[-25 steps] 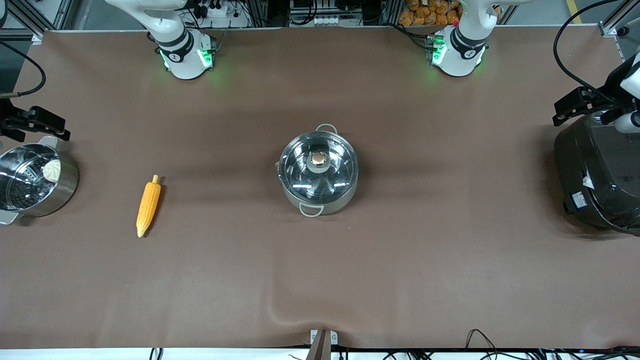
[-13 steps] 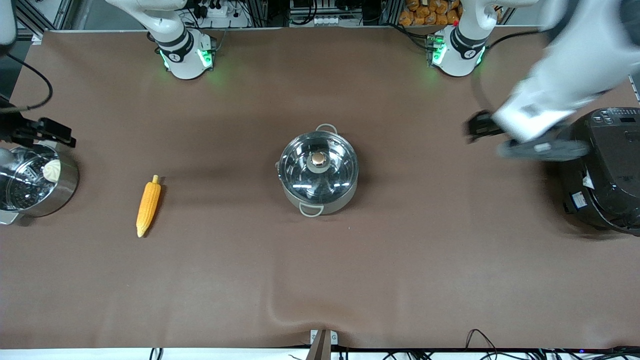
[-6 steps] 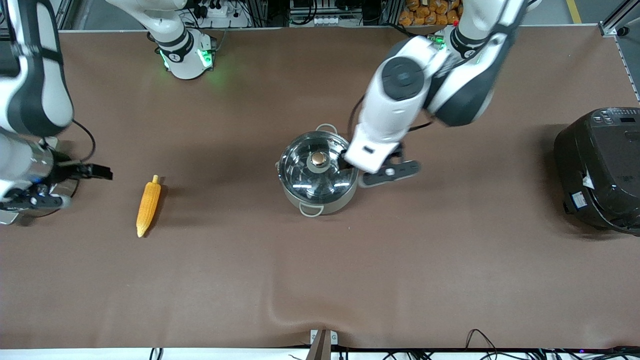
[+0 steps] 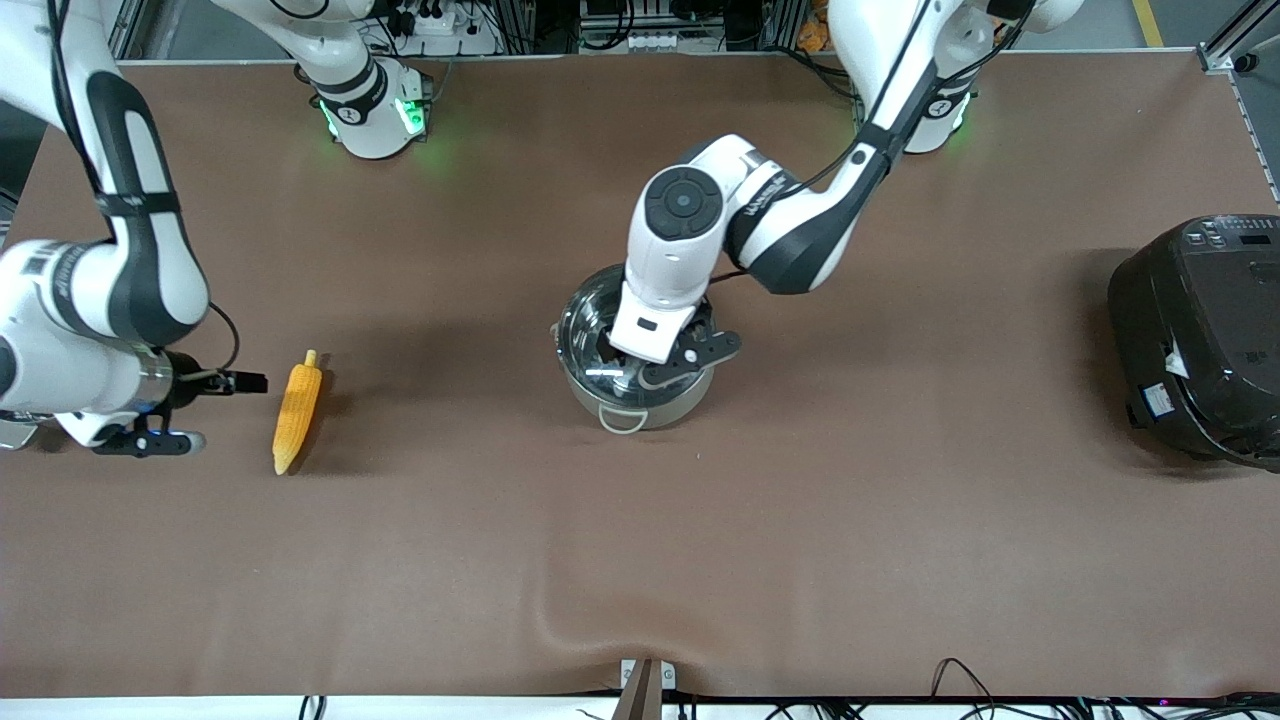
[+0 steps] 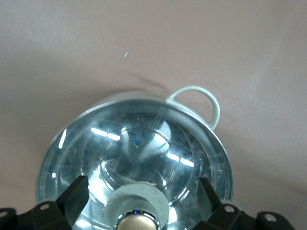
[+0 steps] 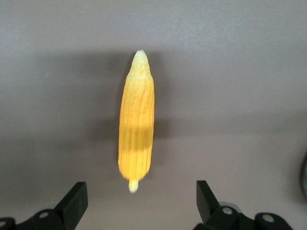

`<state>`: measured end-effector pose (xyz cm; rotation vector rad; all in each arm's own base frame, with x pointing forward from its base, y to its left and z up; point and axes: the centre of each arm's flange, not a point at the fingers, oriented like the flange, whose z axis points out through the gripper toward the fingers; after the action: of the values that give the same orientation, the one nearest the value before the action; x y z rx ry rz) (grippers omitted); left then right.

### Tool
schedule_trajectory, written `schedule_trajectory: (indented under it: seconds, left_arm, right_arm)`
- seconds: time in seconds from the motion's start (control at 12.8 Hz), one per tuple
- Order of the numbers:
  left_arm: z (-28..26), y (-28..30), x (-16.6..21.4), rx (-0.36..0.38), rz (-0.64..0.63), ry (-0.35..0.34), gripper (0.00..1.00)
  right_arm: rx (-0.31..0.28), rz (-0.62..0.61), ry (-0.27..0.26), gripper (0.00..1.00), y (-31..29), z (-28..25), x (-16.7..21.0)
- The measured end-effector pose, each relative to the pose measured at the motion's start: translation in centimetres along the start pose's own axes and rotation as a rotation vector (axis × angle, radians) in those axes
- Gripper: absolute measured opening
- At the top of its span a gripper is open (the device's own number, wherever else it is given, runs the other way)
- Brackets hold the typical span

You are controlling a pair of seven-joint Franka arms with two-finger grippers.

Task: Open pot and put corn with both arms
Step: 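Grasp the lid knob with the left gripper while the right gripper grasps the corn, then lift the corn with the right gripper while the left gripper holds the lid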

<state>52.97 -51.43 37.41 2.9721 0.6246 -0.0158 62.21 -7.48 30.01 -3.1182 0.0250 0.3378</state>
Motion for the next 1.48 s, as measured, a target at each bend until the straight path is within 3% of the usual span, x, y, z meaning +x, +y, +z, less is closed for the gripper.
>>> schedule_trajectory:
  seconds: [0.23, 0.55, 0.86, 1.17, 1.48]
  left_arm:
    - [0.1, 0.6, -1.8, 0.012, 0.024, -0.007, 1.0]
    - [1.5, 0.3, -4.0, 0.08, 0.047, -0.034, 1.0]
    - [2.1, 0.1, -4.2, 0.096, 0.037, -0.037, 1.0]
    - [2.5, -0.1, -3.8, 0.103, 0.031, -0.037, 1.0]
    - [2.9, -0.1, -4.1, 0.108, 0.035, -0.04, 0.96]
  right_arm:
    - [-0.001, -0.004, 0.024, 1.0, -0.3, 4.9, -0.2]
    - [0.002, -0.006, -0.009, 1.0, -0.4, 9.4, 0.1]
    - [0.004, -0.006, -0.031, 1.0, -0.4, 11.4, 0.2]
    - [0.004, -0.011, -0.029, 0.48, -0.8, 11.9, 0.4]
    - [0.001, -0.031, -0.022, 0.45, -2.0, 10.9, 0.6]
